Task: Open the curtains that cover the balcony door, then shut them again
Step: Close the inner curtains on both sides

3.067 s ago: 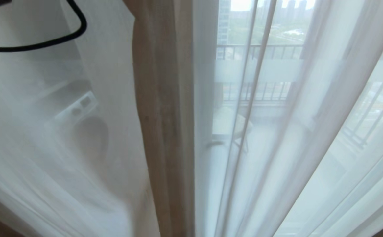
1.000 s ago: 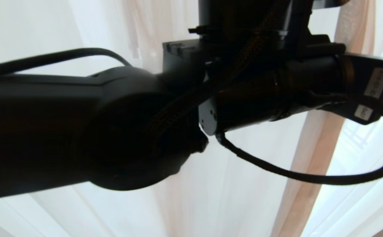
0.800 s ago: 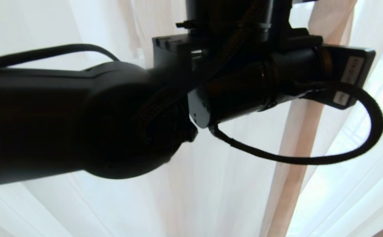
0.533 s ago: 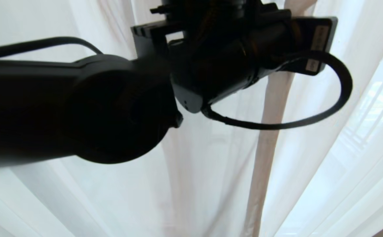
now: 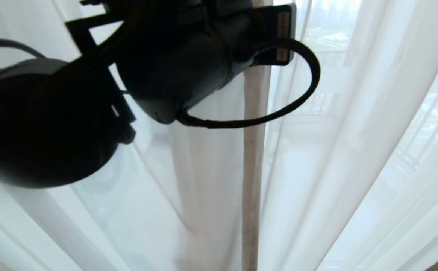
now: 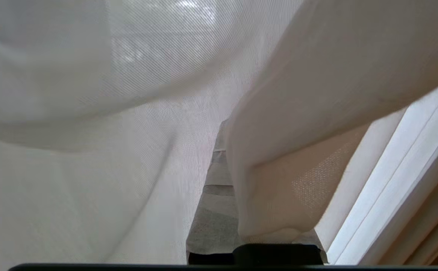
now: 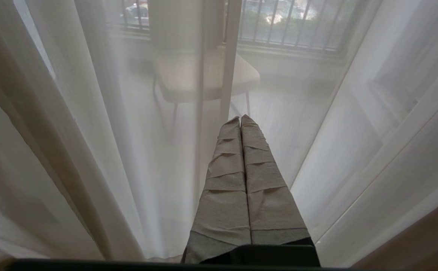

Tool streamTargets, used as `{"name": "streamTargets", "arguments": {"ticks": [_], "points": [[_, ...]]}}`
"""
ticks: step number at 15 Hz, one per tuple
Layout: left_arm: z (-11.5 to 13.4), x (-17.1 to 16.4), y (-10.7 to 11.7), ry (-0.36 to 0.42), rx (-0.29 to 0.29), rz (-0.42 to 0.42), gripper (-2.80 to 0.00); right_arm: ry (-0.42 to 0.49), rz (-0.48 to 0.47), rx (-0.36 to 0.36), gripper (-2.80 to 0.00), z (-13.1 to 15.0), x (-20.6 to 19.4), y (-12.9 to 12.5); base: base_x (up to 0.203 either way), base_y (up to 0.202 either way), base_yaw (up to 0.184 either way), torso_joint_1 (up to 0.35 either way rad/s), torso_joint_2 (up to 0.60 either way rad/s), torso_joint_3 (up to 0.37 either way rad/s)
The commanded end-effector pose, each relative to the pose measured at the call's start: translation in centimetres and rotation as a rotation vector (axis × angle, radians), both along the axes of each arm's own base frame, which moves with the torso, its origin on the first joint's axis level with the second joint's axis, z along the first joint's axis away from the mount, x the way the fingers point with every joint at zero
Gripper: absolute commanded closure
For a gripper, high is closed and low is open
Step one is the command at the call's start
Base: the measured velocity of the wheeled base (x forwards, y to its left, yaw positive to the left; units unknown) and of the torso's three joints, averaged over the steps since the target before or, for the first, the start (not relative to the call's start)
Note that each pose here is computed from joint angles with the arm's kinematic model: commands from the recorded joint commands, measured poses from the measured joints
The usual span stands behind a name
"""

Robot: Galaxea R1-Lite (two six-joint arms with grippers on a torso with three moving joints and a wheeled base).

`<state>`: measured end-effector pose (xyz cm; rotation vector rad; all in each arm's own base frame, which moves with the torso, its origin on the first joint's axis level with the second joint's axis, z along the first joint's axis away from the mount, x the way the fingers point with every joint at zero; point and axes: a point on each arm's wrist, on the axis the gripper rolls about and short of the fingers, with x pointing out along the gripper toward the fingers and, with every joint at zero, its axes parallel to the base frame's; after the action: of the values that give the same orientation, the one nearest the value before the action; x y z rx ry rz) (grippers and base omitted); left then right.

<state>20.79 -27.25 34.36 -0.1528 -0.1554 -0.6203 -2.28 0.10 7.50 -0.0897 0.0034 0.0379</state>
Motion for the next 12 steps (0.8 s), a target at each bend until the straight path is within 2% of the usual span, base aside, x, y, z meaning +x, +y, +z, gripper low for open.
{"name": "streamTargets", "arguments": {"ticks": [1, 8, 12], "points": [[0.4, -1.1, 2.6, 0.001, -0.004, 0.024, 0.00, -0.001, 0.001, -0.001, 0.00, 0.0, 0.0, 0.0, 0.000, 0.000, 0.000, 0.000, 0.00, 0.000], [-5.1, -3.2, 8.7, 0.130, 0.120, 0.113, 0.00, -0.001, 0.001, -0.001, 0.00, 0.0, 0.0, 0.0, 0.000, 0.000, 0.000, 0.000, 0.00, 0.000], [-6.3, -3.0, 10.3, 0.159, 0.144, 0.160, 0.00, -0.001, 0.001, -0.001, 0.00, 0.0, 0.0, 0.0, 0.000, 0.000, 0.000, 0.000, 0.00, 0.000]]}}
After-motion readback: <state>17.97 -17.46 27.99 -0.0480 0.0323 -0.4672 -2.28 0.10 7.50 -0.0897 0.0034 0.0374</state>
